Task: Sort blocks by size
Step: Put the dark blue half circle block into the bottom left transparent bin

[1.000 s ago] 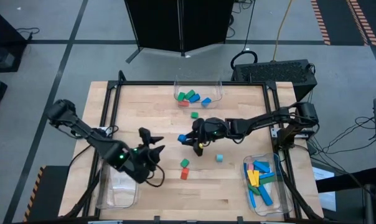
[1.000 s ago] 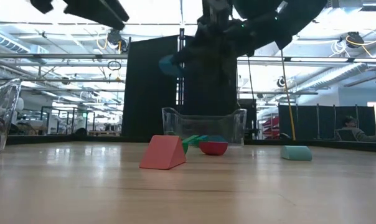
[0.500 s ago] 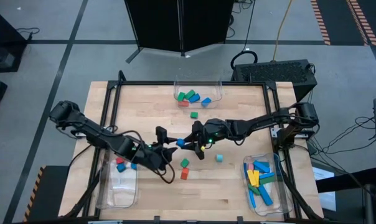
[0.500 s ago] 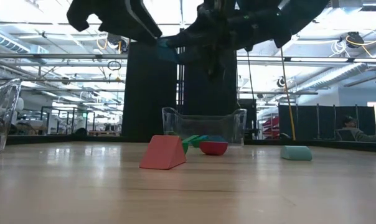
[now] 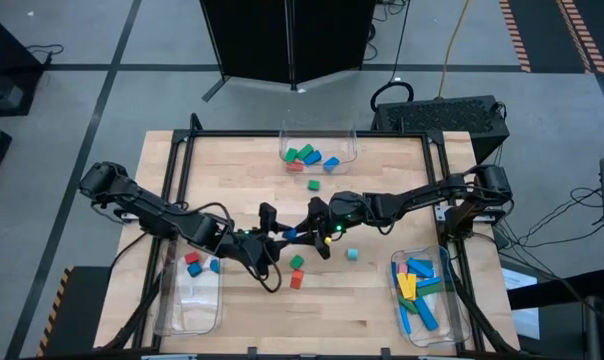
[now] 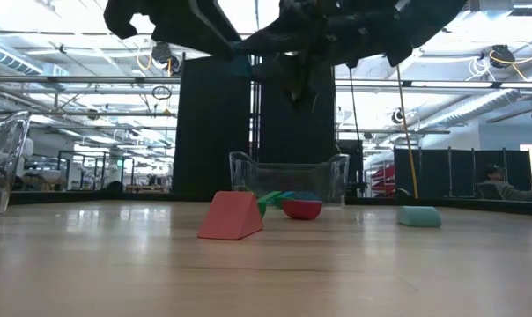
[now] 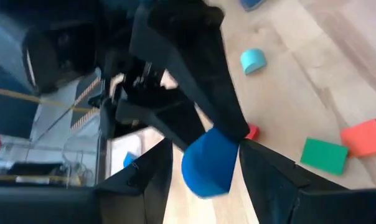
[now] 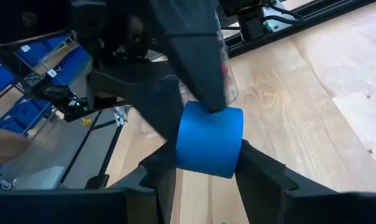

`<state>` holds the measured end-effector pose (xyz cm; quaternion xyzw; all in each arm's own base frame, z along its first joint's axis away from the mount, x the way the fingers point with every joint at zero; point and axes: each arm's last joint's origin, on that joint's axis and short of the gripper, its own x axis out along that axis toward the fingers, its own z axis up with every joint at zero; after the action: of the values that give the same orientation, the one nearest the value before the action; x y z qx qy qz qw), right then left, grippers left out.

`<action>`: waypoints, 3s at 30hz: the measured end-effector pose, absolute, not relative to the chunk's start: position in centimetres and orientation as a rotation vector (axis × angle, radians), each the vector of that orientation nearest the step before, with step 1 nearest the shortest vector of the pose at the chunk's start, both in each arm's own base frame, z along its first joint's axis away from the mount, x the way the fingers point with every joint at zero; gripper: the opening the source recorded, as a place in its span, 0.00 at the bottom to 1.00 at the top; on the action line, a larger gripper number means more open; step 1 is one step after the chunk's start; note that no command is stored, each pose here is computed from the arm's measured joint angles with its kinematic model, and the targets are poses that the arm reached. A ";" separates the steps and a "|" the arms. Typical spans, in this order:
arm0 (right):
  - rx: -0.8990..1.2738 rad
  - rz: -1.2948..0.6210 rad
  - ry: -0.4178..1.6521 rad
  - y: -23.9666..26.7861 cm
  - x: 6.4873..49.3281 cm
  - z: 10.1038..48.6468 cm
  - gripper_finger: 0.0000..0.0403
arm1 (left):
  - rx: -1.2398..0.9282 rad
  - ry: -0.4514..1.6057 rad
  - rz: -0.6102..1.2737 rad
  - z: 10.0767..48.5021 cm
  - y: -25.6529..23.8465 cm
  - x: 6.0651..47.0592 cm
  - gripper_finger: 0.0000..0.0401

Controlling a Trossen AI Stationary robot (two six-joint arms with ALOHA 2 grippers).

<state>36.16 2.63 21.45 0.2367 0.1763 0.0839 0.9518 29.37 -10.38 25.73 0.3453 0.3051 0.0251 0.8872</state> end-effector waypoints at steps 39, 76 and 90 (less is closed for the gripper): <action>0.521 0.206 0.339 2.8 36.2 21.8 0.40 | 0.734 0.680 0.078 25.6 -10.2 28.8 0.21; 0.119 -0.478 0.562 -3.1 34.7 18.9 0.50 | 0.108 1.374 0.149 24.9 -14.3 15.0 0.21; -0.075 -0.478 0.773 -5.8 36.2 10.7 0.52 | -0.087 1.449 0.278 24.9 -14.9 13.6 0.21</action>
<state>36.18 -5.84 10.67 -0.0363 0.3730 -0.2307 0.8979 13.64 -14.94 24.85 -0.0396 0.6602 0.1266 0.7393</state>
